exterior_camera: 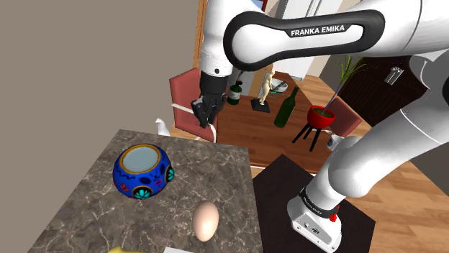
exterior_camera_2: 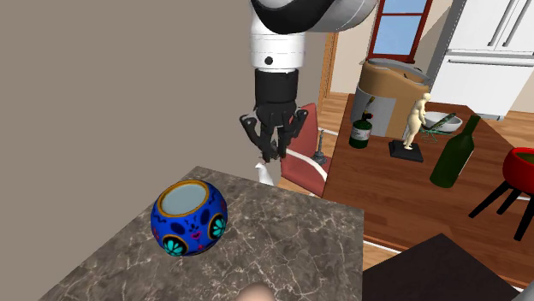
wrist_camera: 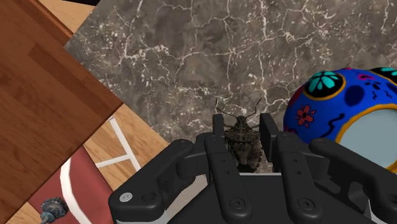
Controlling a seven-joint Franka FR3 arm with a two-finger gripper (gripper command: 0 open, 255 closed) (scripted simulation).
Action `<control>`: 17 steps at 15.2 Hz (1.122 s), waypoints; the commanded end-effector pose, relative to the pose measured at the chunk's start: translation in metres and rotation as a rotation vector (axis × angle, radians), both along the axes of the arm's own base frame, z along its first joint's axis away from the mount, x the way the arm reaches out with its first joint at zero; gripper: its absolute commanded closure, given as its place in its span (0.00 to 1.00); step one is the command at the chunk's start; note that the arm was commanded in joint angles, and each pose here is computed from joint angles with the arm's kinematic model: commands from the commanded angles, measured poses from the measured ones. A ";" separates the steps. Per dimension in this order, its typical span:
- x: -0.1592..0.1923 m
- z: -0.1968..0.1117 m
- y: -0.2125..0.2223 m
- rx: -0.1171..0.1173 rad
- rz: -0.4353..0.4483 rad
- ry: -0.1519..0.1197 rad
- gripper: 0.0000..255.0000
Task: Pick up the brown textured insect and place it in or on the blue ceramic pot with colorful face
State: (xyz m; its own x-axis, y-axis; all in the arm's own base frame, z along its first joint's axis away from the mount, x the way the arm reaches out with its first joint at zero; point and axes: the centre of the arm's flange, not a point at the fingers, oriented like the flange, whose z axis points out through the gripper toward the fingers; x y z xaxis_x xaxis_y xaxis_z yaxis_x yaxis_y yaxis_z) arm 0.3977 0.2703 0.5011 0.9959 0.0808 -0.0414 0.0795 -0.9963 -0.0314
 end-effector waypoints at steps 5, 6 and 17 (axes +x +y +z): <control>0.028 0.002 0.074 0.001 -0.001 0.000 1.00; 0.032 0.002 0.086 0.001 -0.001 0.000 1.00; 0.069 -0.011 0.182 0.001 -0.001 0.000 1.00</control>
